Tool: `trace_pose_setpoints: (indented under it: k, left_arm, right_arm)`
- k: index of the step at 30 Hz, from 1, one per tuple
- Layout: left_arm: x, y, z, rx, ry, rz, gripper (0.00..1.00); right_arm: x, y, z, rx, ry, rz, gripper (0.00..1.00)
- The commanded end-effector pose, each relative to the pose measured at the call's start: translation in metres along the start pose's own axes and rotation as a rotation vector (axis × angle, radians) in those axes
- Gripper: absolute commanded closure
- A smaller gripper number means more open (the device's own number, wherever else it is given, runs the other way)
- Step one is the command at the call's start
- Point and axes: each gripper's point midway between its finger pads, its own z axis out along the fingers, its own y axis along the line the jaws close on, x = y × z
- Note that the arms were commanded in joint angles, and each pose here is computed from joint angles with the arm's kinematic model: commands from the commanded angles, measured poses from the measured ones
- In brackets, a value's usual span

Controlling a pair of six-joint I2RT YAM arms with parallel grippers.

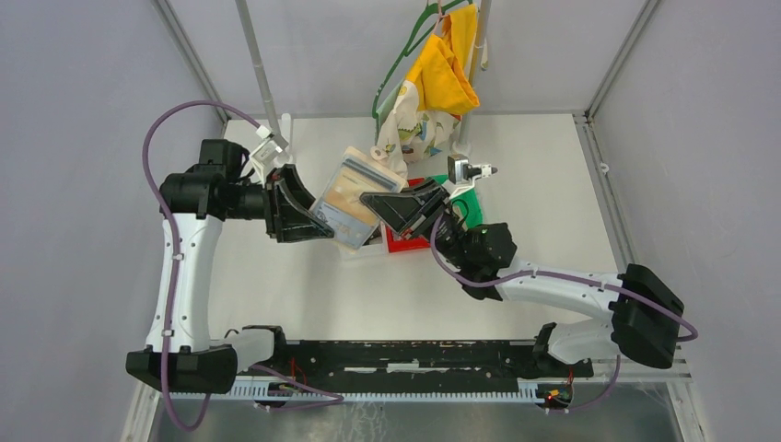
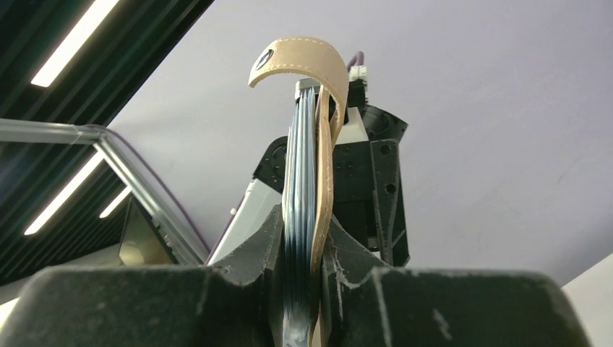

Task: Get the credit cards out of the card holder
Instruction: Remove the credit card from the card holder.

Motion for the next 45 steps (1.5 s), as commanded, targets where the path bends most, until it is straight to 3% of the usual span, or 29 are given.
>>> trace_pose_setpoints:
  k: [1, 9, 10, 13, 18, 24, 26, 31, 36, 40, 45]
  left_arm:
    - [-0.012, -0.02, -0.002, 0.052, -0.053, 0.024, 0.47]
    - [-0.012, -0.012, -0.007, 0.016, -0.075, 0.008, 0.86]
    - [-0.012, -0.011, -0.007, 0.012, -0.073, 0.009, 0.9]
    - [-0.011, -0.007, -0.008, -0.012, -0.057, 0.026, 0.98]
    - [-0.006, -0.001, -0.009, -0.063, -0.025, 0.068, 0.98]
    - [0.003, 0.011, -0.013, -0.169, 0.038, 0.12, 0.98]
    - [0.007, 0.018, -0.016, -0.213, 0.065, 0.138, 0.98]
    - [0.016, 0.035, -0.026, -0.329, 0.151, 0.228, 0.98]
    - [0.038, 0.068, -0.046, -0.472, 0.355, 0.381, 0.98]
    - [0.06, 0.093, -0.071, -0.559, 0.551, 0.469, 0.98]
    - [0.072, 0.117, -0.092, -0.626, 0.722, 0.552, 0.98]
  right_arm:
    - [-0.024, 0.027, 0.005, -0.071, -0.168, -0.018, 1.0]
    - [-0.028, 0.027, -0.008, -0.048, -0.209, -0.04, 1.0]
    - [-0.028, 0.025, -0.01, -0.038, -0.208, -0.043, 0.96]
    - [-0.028, 0.02, -0.02, -0.016, -0.204, -0.052, 0.74]
    - [-0.022, 0.012, -0.029, 0.011, -0.134, -0.115, 0.38]
    - [-0.011, -0.004, -0.029, 0.0, 0.068, -0.194, 0.14]
    - [-0.013, -0.013, -0.036, 0.009, 0.115, -0.222, 0.02]
    - [-0.021, -0.058, -0.043, 0.172, 0.287, -0.526, 0.02]
    - [-0.029, -0.085, -0.054, 0.256, 0.474, -0.883, 0.02]
    - [-0.025, -0.079, -0.051, 0.194, 0.584, -0.974, 0.02]
    - [-0.008, -0.088, -0.042, 0.167, 0.656, -0.915, 0.02]
